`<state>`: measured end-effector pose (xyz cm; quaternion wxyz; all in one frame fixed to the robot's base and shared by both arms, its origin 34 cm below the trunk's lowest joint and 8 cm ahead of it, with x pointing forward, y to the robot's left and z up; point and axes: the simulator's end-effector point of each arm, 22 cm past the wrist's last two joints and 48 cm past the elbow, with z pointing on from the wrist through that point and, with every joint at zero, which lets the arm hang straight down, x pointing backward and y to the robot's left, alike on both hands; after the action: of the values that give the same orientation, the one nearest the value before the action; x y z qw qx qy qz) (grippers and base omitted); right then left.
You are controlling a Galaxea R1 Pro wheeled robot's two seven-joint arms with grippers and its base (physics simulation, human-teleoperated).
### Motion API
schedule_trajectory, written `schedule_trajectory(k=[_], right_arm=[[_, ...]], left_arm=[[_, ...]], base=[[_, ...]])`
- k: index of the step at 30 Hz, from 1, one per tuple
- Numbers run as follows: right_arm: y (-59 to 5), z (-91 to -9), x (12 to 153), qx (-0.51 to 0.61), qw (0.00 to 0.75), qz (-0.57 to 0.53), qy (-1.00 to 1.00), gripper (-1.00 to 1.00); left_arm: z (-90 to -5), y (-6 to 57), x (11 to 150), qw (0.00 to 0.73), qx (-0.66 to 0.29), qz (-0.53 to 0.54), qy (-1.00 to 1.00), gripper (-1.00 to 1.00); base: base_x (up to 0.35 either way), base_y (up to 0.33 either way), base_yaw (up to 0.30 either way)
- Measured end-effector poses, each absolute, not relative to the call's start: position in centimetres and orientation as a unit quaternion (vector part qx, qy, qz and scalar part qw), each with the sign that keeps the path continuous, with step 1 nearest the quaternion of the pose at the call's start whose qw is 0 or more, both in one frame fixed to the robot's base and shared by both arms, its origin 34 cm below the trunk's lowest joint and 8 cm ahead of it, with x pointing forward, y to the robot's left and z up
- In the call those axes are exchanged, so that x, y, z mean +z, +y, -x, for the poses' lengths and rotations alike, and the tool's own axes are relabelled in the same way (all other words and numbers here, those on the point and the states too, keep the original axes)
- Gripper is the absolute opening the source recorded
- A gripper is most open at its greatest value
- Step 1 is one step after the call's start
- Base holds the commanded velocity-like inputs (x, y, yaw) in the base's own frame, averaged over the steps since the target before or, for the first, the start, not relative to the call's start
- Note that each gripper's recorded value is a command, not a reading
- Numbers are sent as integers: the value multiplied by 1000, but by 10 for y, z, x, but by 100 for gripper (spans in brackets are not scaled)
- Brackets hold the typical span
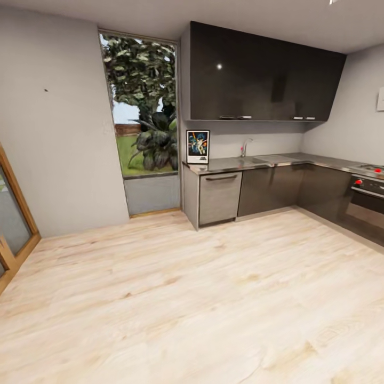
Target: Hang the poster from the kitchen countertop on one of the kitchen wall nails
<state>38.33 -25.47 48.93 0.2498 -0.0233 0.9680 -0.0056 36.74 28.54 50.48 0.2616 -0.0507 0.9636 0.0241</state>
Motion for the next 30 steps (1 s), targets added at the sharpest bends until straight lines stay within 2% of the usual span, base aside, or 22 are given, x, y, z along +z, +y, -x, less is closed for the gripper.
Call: schedule_trajectory(k=[14,30], right_arm=[[-255,-383,489,-6,250,23,968,100],[-255,-383,489,-6,250,23,968,100]], left_arm=[[-368,286,505,262,25,50,963,100],[-368,292,505,262,28,50,963,100]], base=[[319,-119,0],[335,-21,17]])
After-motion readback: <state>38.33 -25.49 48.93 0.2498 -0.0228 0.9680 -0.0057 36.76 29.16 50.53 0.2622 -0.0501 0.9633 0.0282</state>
